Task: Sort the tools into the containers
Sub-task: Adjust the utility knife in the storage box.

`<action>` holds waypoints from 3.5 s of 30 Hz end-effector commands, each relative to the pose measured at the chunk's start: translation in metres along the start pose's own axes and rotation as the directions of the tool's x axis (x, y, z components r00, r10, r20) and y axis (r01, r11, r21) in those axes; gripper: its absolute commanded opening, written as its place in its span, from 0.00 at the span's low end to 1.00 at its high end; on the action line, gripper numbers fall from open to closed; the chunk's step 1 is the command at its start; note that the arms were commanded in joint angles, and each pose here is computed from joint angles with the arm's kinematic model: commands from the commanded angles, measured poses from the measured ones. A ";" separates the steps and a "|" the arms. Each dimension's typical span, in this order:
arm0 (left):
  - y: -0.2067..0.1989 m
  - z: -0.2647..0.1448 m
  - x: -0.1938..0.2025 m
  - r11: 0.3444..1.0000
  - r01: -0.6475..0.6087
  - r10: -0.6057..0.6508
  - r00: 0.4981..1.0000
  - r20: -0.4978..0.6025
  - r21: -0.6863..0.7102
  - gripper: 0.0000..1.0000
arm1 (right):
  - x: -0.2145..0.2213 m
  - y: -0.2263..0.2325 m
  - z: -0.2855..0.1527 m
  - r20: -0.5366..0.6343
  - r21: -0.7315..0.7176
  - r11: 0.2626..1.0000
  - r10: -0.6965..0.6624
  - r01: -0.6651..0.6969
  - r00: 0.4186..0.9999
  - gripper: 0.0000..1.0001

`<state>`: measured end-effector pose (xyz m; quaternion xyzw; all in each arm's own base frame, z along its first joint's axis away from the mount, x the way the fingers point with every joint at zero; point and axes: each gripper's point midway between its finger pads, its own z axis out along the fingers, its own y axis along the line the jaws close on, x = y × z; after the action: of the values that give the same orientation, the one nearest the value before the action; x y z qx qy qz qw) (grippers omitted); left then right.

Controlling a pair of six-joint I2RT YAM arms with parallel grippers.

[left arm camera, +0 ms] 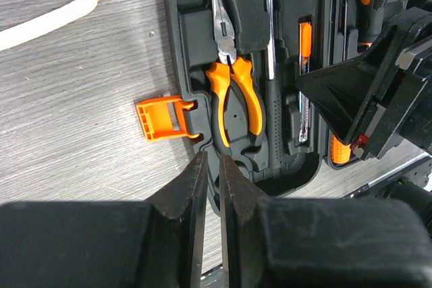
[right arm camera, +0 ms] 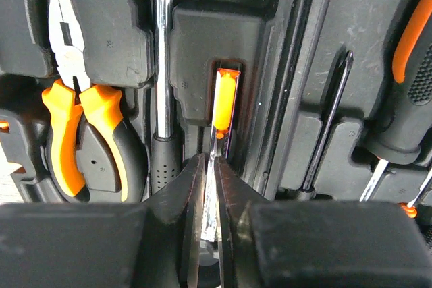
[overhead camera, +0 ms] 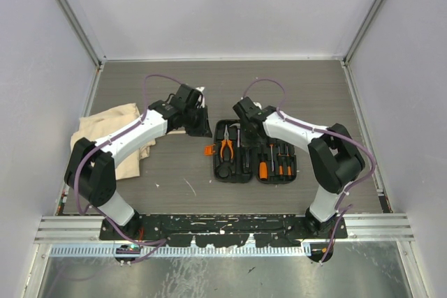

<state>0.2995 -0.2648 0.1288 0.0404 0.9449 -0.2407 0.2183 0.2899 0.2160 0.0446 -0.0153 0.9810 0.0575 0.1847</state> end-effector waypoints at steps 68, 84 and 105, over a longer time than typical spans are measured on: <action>-0.010 0.000 -0.007 0.999 0.008 -0.009 1.000 0.015 0.050 0.12 | 0.001 0.001 0.000 0.004 0.057 0.998 -0.004 0.004 1.000 0.18; -0.011 0.002 -0.007 0.998 0.011 -0.012 1.000 0.011 0.054 0.12 | 0.041 -0.020 0.020 -0.105 0.112 0.994 -0.007 0.018 0.994 0.01; -0.011 -0.002 -0.012 0.999 0.004 -0.006 1.000 0.025 0.045 0.13 | -0.030 0.023 -0.050 0.160 -0.100 0.995 0.013 0.004 0.987 0.12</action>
<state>0.2973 -0.2685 0.1253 0.0411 0.9454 -0.2483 0.2069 0.2781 0.2187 0.0462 -0.0148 0.9774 0.0726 0.1981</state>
